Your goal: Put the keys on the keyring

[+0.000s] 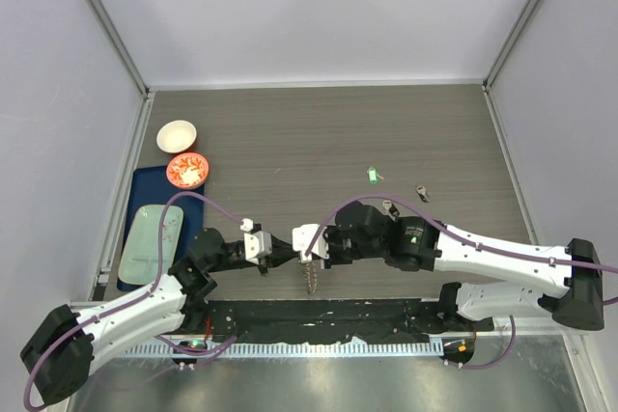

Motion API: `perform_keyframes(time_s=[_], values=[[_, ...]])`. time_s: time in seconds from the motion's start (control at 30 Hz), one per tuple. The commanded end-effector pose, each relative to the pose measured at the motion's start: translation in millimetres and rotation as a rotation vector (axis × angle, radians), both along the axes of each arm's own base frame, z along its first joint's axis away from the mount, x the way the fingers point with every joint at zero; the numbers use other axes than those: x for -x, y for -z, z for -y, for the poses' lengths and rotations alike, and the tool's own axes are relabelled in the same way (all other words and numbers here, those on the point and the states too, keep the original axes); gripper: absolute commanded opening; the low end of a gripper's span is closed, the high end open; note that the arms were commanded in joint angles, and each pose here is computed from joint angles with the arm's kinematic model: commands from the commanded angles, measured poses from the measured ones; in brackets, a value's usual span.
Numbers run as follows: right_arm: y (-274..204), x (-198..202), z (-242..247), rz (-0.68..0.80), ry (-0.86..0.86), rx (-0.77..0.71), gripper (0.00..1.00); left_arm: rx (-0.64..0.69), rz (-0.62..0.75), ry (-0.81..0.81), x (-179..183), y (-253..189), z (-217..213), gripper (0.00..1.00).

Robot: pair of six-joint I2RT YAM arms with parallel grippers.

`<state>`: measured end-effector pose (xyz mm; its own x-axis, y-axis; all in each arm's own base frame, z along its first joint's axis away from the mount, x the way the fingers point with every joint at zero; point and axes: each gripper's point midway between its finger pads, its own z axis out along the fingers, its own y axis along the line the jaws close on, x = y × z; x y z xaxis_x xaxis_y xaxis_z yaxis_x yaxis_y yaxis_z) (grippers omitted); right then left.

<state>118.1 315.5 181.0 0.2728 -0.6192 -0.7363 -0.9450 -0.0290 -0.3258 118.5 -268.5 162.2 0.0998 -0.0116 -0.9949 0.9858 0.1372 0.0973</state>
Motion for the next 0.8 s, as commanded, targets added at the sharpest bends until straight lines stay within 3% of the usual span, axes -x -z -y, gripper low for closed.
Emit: perform_keyframes(time_s=[0.0, 0.77], values=[[-7.8, 3.0, -11.4, -0.011, -0.015, -0.044, 0.01, 0.094, 0.09, 0.013, -0.6, -37.1, 5.0, 0.0], [-4.2, 5.8, -15.9, -0.016, -0.041, -0.045, 0.01, 0.12, 0.093, 0.086, 13.7, -43.2, 10.8, 0.0]])
